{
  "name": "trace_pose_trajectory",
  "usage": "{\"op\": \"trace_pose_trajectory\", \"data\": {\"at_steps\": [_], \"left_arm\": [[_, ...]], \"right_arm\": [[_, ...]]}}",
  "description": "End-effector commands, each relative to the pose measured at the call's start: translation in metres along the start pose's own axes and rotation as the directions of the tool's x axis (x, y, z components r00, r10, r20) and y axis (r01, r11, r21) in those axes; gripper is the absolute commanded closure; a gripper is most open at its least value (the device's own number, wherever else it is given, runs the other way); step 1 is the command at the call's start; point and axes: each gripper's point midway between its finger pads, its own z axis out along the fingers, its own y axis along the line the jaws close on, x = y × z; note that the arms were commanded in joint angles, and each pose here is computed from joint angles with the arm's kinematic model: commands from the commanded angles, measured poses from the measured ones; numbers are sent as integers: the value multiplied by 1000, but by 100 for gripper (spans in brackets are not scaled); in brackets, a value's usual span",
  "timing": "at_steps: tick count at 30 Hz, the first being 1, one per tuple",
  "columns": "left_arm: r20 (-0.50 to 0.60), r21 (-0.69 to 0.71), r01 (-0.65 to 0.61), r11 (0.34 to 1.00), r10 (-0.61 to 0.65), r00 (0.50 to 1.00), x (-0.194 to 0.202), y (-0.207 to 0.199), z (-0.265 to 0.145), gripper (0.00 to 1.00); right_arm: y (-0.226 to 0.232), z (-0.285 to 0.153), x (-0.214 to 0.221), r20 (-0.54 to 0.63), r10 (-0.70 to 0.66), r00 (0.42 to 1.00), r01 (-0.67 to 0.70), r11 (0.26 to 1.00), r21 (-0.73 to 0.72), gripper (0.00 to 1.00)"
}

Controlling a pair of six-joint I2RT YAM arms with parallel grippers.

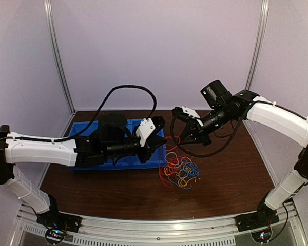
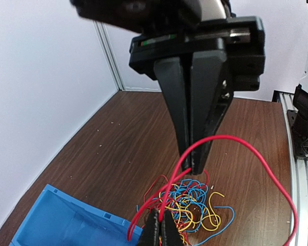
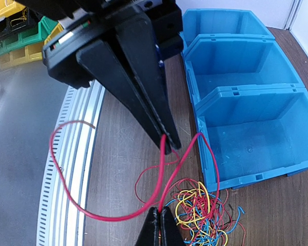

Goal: Untangle the cables

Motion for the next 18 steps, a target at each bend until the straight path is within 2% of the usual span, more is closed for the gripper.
{"op": "trace_pose_trajectory", "data": {"at_steps": [1,5,11,15,18], "left_arm": [[117,-56,-64,996,70,991,-42,2,-26,100],[118,-88,-110,990,120,986,-42,6,-35,100],[-1,-56,-207,977,207,978,-12,1,-9,97],[-12,-27,-244,969,243,970,-9,-4,2,96],[-12,-62,-247,967,247,969,-10,2,5,92]], "right_arm": [[-3,1,-1,-13,-2,1000,2,1000,17,100],[2,0,-1,-9,-10,1000,10,1000,-4,100],[10,-2,-5,4,-31,1000,31,999,-39,100],[14,-2,-6,0,-37,999,37,997,-60,100],[17,0,-3,-14,-34,999,33,996,-78,100]]}}
